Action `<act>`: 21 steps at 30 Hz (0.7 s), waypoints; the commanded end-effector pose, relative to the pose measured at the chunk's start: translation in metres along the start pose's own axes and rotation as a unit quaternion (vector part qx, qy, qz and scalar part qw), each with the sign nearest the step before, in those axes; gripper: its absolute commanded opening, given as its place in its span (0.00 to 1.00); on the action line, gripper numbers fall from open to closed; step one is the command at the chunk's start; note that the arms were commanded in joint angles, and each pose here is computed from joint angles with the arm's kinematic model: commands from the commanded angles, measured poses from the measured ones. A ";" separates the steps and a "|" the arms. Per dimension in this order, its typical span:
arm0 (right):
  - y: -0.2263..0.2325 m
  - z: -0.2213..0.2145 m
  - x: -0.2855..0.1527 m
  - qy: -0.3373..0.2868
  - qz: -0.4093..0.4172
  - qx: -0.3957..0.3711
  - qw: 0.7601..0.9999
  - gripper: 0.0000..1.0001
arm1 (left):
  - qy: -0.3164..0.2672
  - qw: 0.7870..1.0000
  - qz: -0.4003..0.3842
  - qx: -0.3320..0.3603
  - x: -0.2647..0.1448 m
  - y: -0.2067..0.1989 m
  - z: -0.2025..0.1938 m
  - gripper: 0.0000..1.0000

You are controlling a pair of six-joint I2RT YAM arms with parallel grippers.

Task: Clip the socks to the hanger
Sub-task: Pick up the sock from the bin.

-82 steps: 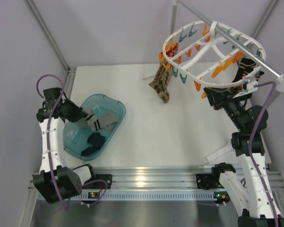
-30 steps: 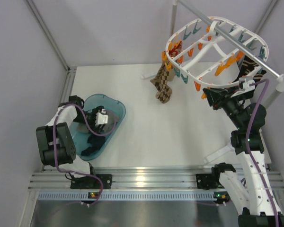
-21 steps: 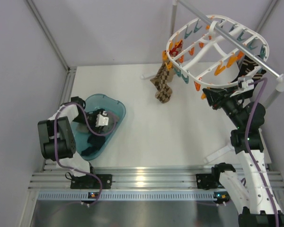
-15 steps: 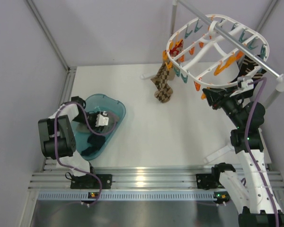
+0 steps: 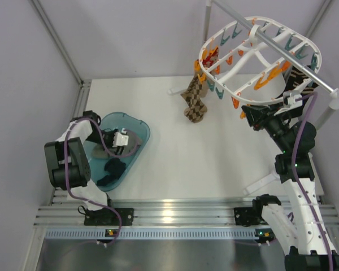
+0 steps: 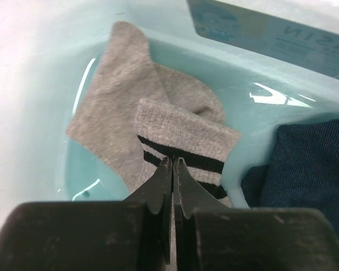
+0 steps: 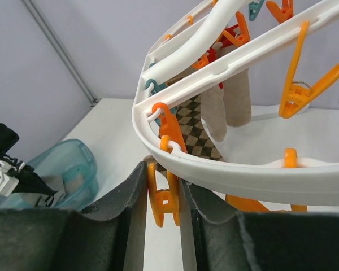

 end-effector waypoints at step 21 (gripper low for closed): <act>0.008 0.013 0.001 -0.016 0.011 0.021 1.000 0.00 | -0.303 0.909 0.209 -0.195 -0.148 0.073 0.218 0.00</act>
Point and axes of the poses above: each gripper's point midway between its finger pads, its own x axis out along the fingers, its own y axis along the line the jaws close on, z = x × y, the point moved 2 cm from there along -x, back along the fingers, and after that the axes turned 5 degrees about -x, right-handed, at the moved point
